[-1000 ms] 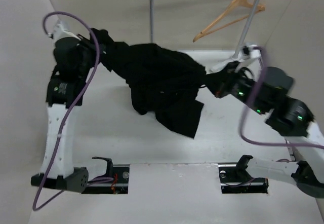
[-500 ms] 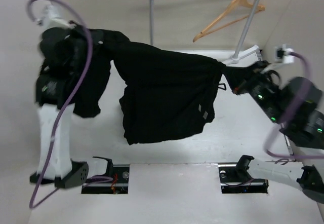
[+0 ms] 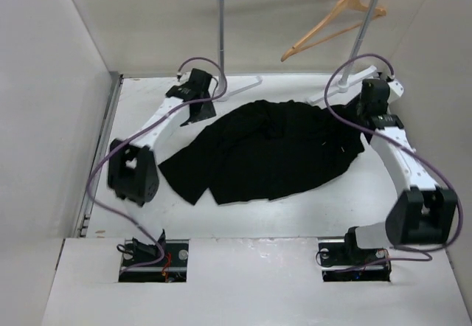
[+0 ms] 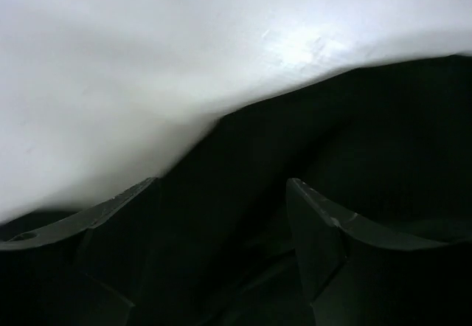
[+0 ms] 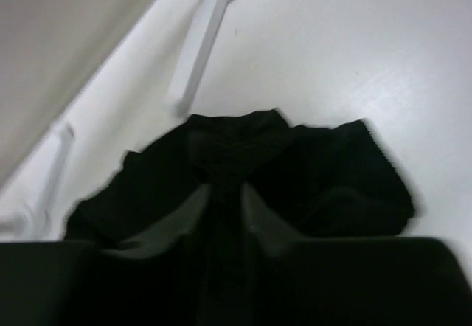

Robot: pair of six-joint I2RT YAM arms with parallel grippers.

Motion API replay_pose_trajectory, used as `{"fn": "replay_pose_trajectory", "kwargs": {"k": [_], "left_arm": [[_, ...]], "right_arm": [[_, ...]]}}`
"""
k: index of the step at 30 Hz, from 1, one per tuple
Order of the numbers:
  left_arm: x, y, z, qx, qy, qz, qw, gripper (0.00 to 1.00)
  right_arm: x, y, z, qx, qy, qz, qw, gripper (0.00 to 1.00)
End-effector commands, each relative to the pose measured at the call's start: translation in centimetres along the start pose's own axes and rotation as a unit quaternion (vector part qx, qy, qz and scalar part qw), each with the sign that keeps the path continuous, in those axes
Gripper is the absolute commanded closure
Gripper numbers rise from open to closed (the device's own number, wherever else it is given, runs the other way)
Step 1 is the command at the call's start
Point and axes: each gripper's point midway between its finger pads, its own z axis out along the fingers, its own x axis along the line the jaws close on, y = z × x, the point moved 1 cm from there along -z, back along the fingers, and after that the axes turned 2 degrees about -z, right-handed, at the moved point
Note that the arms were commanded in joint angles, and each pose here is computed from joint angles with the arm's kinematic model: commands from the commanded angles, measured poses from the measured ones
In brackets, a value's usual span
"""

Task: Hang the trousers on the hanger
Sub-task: Flatten out the trousers at the center of the board.

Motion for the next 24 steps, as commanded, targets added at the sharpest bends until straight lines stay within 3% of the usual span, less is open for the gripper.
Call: {"fn": "replay_pose_trajectory", "kwargs": {"k": [1,3,6,9,11,12,14,16,19,22,24], "left_arm": [[3.9,3.2,-10.7,-0.109,-0.025,-0.035,0.993,0.33],[6.9,-0.7,-11.8,-0.085,-0.010,-0.039,0.996,0.32],[11.1,-6.4,-12.4,-0.041,0.011,-0.070,0.997,0.30],[12.4,-11.1,-12.2,0.013,-0.006,-0.105,0.994,0.27],[11.8,-13.7,-11.4,0.055,-0.027,-0.119,0.991,0.27],[11.5,-14.6,-10.9,0.067,-0.032,-0.125,0.989,0.27],[11.5,-16.2,-9.8,0.083,-0.035,-0.146,0.985,0.28],[11.8,-17.1,-8.7,0.085,-0.028,-0.170,0.981,0.29],[11.0,-17.8,-6.4,0.093,-0.038,-0.193,0.976,0.31],[9.6,-18.3,-4.4,0.109,-0.047,-0.193,0.974,0.33],[8.9,-18.3,-3.2,0.108,-0.049,-0.193,0.974,0.43]], "right_arm": [[5.5,5.1,1.7,-0.052,0.077,0.068,0.993,0.60],[6.2,3.1,1.0,-0.022,0.079,0.049,0.995,0.42],[6.9,-0.7,-1.9,0.004,0.107,0.011,0.994,0.35],[7.2,-5.7,-5.5,0.033,0.147,-0.030,0.988,0.57],[7.0,-8.7,-7.3,0.063,0.167,-0.054,0.982,0.82],[7.0,-10.1,-8.2,0.079,0.178,-0.063,0.979,0.87],[6.9,-12.5,-9.8,0.108,0.198,-0.091,0.970,0.87],[5.6,-13.9,-10.5,0.121,0.185,-0.109,0.969,0.80],[3.0,-13.5,-10.1,0.103,0.145,-0.101,0.979,0.56],[1.8,-12.3,-9.4,0.092,0.125,-0.093,0.983,0.41],[0.5,-12.0,-8.1,0.090,0.094,-0.090,0.987,0.35]]}}
